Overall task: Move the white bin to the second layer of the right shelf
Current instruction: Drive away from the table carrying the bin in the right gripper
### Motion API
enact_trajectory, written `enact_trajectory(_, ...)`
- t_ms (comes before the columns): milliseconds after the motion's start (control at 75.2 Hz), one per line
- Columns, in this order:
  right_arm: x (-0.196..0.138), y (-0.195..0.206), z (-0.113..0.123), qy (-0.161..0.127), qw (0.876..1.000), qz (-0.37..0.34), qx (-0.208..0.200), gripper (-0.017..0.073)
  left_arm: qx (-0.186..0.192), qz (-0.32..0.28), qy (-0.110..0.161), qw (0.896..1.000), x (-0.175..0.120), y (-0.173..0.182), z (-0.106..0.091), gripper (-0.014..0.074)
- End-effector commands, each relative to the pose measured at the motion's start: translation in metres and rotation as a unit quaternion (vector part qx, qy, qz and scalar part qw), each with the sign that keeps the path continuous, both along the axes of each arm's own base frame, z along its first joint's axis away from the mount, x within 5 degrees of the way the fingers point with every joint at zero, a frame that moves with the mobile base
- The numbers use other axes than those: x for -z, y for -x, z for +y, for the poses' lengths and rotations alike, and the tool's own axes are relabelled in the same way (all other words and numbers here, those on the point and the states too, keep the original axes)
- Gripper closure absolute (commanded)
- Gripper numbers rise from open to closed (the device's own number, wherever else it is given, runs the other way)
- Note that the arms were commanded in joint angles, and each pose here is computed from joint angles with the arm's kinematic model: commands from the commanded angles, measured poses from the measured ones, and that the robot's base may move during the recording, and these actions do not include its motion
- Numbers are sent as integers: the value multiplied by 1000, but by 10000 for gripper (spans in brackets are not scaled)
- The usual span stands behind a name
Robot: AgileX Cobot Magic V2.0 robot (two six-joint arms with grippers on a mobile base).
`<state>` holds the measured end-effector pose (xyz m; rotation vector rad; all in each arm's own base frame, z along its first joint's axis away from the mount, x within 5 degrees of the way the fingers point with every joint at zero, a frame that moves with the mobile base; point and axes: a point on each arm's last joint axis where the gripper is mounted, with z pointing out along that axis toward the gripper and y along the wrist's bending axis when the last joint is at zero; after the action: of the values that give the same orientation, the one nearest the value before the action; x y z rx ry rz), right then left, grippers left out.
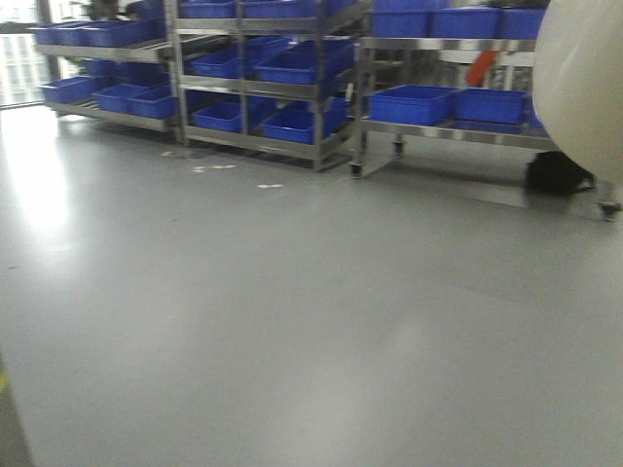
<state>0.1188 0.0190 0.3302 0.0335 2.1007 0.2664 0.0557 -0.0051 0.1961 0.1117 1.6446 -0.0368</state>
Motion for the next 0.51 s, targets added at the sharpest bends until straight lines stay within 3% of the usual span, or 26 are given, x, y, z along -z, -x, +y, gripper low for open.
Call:
enact_trajectory(0, -17, -2, -1, -11, 998, -59, 9, 503, 3, -32, 6, 999, 4, -1, 0, 509)
enact_trajectory(492, -17, -2, -1, -11, 998, -59, 9, 503, 3, -32, 6, 999, 4, -1, 0, 509)
